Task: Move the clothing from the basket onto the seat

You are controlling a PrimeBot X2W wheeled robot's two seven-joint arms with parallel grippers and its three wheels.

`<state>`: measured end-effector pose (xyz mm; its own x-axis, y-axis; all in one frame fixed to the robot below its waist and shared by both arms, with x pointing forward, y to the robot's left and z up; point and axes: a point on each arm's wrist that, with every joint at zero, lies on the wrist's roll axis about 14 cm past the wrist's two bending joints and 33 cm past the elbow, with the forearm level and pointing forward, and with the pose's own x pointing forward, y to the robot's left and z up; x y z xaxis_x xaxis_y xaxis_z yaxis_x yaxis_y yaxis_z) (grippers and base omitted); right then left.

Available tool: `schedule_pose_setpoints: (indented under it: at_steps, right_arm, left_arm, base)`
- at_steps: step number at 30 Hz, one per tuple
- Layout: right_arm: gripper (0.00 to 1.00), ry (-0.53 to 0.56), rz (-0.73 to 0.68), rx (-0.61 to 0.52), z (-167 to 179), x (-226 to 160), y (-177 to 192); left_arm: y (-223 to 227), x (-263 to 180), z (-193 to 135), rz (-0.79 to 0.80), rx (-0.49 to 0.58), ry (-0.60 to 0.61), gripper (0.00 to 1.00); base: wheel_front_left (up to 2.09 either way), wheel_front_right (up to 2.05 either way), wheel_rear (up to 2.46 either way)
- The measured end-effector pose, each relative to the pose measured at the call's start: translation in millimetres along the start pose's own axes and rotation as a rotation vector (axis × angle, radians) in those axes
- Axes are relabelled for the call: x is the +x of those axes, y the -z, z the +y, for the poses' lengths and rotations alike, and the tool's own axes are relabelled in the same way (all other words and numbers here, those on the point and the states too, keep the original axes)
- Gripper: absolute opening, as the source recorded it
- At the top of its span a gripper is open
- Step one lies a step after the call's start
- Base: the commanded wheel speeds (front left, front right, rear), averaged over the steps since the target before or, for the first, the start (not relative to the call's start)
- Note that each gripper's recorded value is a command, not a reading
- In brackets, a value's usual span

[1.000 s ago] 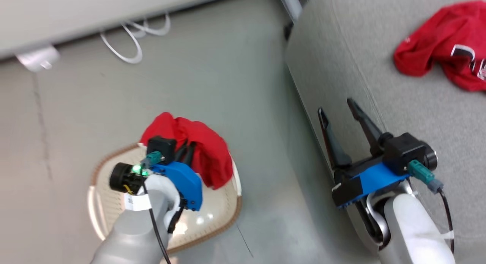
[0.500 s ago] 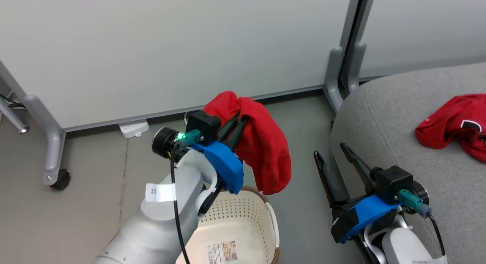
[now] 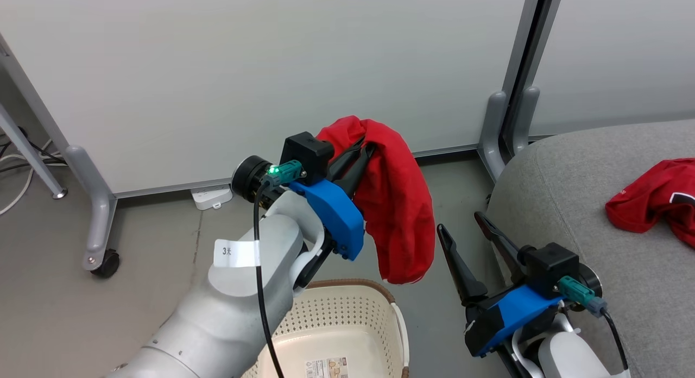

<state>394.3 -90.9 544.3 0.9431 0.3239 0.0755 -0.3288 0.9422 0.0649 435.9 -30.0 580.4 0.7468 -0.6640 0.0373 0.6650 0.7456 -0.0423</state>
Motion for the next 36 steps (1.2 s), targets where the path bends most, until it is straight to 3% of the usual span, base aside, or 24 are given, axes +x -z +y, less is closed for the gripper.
schedule_pose_setpoints:
  at_steps: [11, 18, 27, 28, 29, 36]
  right_arm:
    - [1.0, -0.075, 0.034, 0.023, 22.1, 12.2, 3.2]
    - [1.0, -0.11, 0.102, -0.081, 23.7, 39.7, 10.7]
    - [1.0, -0.148, 0.237, -0.102, 28.4, 59.9, 41.8]
    - [0.77, -0.155, 0.253, -0.097, 30.3, 60.7, 45.6]
    - [0.0, -0.163, 0.265, -0.095, 32.6, 61.6, 48.5]
    - [0.0, -0.183, 0.239, -0.066, 38.6, 67.9, 43.5]
  left_arm:
    - [13.5, 2.0, -3.6, 0.032, -0.02, 0.012, 0.0]
    - [18.9, 1.1, -8.6, 0.043, -0.037, 0.028, 0.0]
    - [20.1, -4.0, -18.5, 0.045, -0.055, 0.057, 0.0]
    - [19.7, -4.3, -19.0, 0.045, -0.055, 0.059, 0.0]
    - [18.8, -4.5, -19.3, 0.043, -0.055, 0.06, 0.0]
    - [17.6, -4.6, -21.6, 0.044, -0.054, 0.06, 0.0]
  base:
    - [0.0, 0.0, 0.0]
    - [0.0, 0.0, 0.0]
    - [0.0, 0.0, 0.0]
    - [0.0, 0.0, 0.0]
    - [0.0, 0.0, 0.0]
    - [0.0, 0.0, 0.0]
